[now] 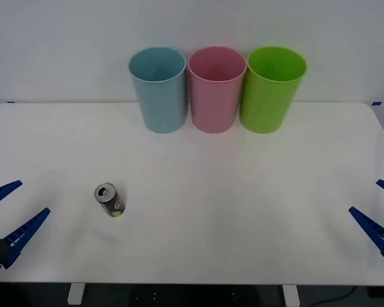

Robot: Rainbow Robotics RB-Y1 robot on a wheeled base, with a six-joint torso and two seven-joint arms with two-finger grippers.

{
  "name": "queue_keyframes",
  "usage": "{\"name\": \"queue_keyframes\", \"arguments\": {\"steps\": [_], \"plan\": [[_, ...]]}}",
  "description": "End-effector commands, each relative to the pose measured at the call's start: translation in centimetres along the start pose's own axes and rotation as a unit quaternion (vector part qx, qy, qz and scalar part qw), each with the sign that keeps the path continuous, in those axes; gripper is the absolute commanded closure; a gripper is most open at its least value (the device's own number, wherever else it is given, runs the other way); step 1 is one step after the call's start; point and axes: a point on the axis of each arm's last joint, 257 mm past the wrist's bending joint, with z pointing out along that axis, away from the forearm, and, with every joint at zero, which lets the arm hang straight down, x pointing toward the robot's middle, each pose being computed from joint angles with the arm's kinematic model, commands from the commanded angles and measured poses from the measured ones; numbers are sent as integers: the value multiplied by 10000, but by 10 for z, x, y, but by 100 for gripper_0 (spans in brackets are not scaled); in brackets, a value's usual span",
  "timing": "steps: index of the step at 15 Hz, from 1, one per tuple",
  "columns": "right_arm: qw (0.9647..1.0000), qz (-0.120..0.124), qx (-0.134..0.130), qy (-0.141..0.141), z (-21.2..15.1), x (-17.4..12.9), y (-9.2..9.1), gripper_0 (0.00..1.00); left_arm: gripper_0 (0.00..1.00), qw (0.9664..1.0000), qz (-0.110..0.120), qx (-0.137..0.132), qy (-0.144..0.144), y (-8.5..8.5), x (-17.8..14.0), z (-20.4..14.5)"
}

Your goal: Grasp the object on the table and drop it into the matching bin: aluminum can to the light blue bin, PET bottle to the pink bin.

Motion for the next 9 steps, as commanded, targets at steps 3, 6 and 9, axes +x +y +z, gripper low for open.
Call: {"name": "queue_keyframes", "arguments": {"steps": [3, 6, 9], "plan": [[10000, 0, 0, 0, 0, 0, 0, 0, 0, 9999, -148, -25, -79, -4, 6, 1], [10000, 0, 0, 0, 0, 0, 0, 0, 0, 9998, -193, 43, -76, -8, 7, 2], [10000, 0, 0, 0, 0, 0, 0, 0, 0, 9998, -184, -19, -7, -8, 12, -4]]}}
